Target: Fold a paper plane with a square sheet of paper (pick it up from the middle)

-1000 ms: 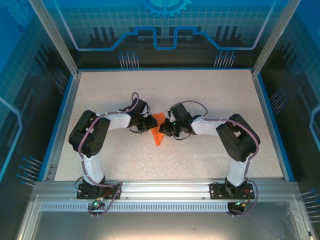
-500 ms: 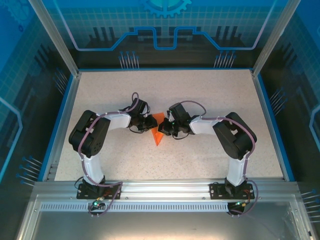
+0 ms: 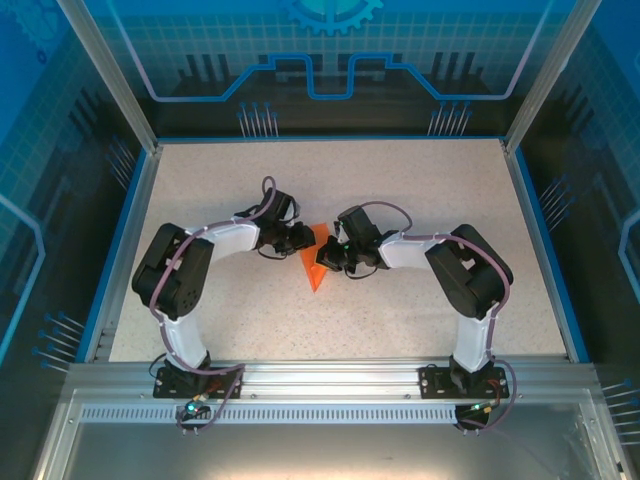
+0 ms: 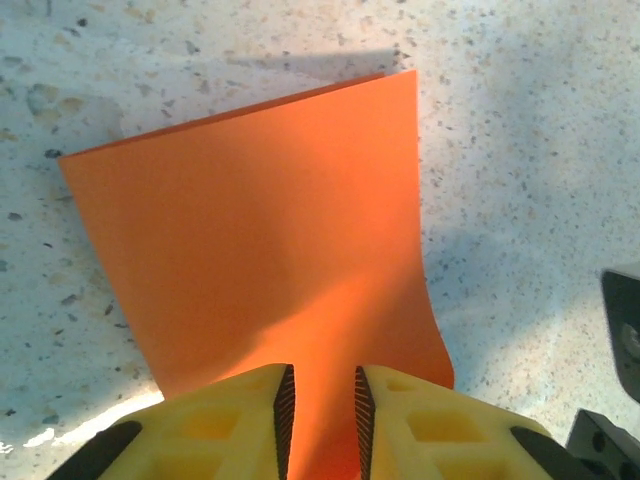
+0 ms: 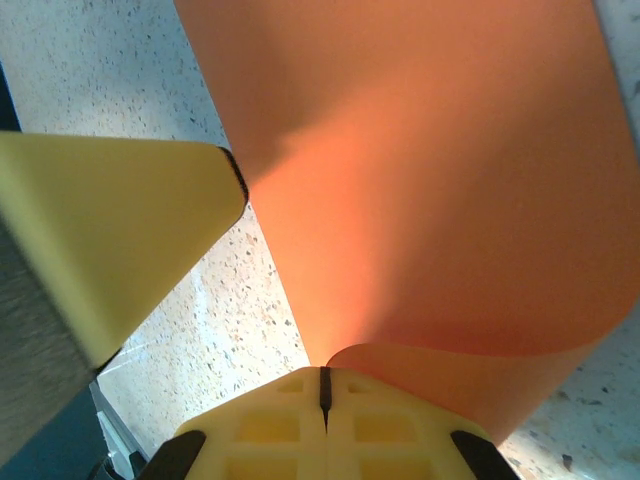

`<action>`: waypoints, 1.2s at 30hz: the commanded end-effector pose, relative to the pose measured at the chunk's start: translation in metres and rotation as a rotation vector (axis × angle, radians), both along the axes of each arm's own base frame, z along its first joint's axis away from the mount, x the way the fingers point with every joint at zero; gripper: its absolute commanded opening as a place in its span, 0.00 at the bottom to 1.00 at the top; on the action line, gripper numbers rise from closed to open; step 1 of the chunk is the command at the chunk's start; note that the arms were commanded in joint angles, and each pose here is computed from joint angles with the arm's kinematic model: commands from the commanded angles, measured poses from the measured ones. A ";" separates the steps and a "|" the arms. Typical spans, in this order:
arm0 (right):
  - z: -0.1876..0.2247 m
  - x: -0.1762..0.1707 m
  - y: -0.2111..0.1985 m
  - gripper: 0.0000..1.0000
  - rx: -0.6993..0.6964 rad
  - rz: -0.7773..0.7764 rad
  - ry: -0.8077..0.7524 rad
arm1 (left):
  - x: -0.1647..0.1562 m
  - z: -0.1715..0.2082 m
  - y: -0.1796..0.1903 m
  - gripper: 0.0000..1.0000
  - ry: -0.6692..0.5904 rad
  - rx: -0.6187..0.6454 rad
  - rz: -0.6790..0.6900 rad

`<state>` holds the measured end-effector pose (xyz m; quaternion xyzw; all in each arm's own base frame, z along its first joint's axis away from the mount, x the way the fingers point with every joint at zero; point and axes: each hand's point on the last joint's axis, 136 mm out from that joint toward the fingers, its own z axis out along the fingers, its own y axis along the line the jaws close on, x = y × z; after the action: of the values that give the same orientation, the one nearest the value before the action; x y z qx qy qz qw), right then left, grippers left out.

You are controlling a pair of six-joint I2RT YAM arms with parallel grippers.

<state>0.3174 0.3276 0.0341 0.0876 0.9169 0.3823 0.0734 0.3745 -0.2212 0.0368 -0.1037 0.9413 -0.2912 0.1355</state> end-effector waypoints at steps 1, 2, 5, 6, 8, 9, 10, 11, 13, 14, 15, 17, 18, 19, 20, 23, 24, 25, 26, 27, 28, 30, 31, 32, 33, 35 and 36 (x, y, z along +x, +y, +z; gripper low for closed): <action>0.001 -0.002 0.010 0.05 0.015 0.016 -0.007 | -0.003 -0.020 0.009 0.25 0.058 0.047 0.012; 0.002 -0.001 0.010 0.05 0.018 0.015 -0.011 | -0.004 -0.023 0.010 0.24 0.065 0.049 0.013; 0.002 0.001 0.010 0.05 0.018 0.011 -0.022 | -0.008 -0.028 0.011 0.24 0.079 0.052 0.016; 0.002 0.003 0.011 0.05 0.018 0.009 -0.027 | -0.009 -0.030 0.012 0.24 0.084 0.053 0.019; 0.001 0.004 0.011 0.05 0.014 0.009 -0.028 | -0.012 -0.033 0.011 0.24 0.093 0.051 0.016; 0.001 0.005 0.012 0.05 0.016 0.009 -0.028 | -0.011 -0.033 0.011 0.24 0.092 0.051 0.016; 0.000 0.005 0.013 0.05 0.017 0.009 -0.027 | -0.012 -0.034 0.012 0.24 0.097 0.052 0.015; 0.000 0.006 0.013 0.05 0.019 0.009 -0.026 | -0.013 -0.035 0.012 0.23 0.097 0.053 0.014; -0.002 0.005 0.014 0.05 0.017 0.011 -0.021 | -0.013 -0.035 0.012 0.23 0.097 0.053 0.014; -0.002 0.006 0.014 0.05 0.018 0.012 -0.022 | -0.014 -0.034 0.012 0.23 0.098 0.052 0.013; -0.001 0.006 0.014 0.05 0.020 0.013 -0.022 | -0.013 -0.034 0.012 0.23 0.097 0.051 0.014; -0.002 0.006 0.014 0.05 0.018 0.013 -0.020 | -0.013 -0.034 0.011 0.23 0.097 0.049 0.014; -0.003 0.005 0.014 0.05 0.017 0.013 -0.018 | -0.013 -0.034 0.011 0.23 0.096 0.049 0.014; -0.004 0.006 0.014 0.05 0.015 0.010 -0.018 | -0.013 -0.033 0.011 0.23 0.095 0.047 0.011; -0.004 0.006 0.014 0.05 0.016 0.010 -0.018 | -0.013 -0.033 0.011 0.23 0.096 0.047 0.014; -0.005 0.007 0.015 0.05 0.016 0.011 -0.016 | -0.014 -0.033 0.011 0.23 0.097 0.046 0.012; -0.005 0.008 0.016 0.05 0.017 0.013 -0.019 | -0.014 -0.033 0.011 0.23 0.098 0.046 0.011; -0.006 0.007 0.016 0.05 0.015 0.015 -0.018 | -0.014 -0.033 0.010 0.23 0.097 0.045 0.011; -0.006 0.007 0.017 0.05 0.015 0.016 -0.017 | -0.014 -0.033 0.011 0.23 0.098 0.044 0.012; -0.006 0.008 0.017 0.05 0.017 0.016 -0.019 | -0.013 -0.033 0.010 0.23 0.097 0.044 0.013; -0.007 0.008 0.017 0.05 0.015 0.017 -0.017 | -0.014 -0.033 0.010 0.23 0.099 0.043 0.012; -0.008 0.008 0.017 0.05 0.014 0.018 -0.014 | -0.014 -0.033 0.010 0.23 0.098 0.044 0.010; -0.008 0.008 0.018 0.05 0.014 0.020 -0.015 | -0.014 -0.033 0.010 0.23 0.099 0.042 0.009; -0.009 0.009 0.018 0.05 0.014 0.020 -0.015 | -0.014 -0.033 0.009 0.23 0.099 0.042 0.007; -0.009 0.008 0.018 0.05 0.014 0.022 -0.013 | -0.014 -0.033 0.009 0.23 0.098 0.043 0.008; -0.011 0.007 0.018 0.05 0.009 0.027 -0.010 | -0.015 -0.033 0.010 0.23 0.100 0.043 0.008; -0.012 0.007 0.018 0.05 0.006 0.030 -0.010 | -0.015 -0.033 0.010 0.23 0.099 0.044 0.006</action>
<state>0.3271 0.3370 0.0259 0.0837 0.9149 0.3871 0.0779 0.3705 -0.2175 0.0171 -0.1117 0.9473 -0.2771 0.1152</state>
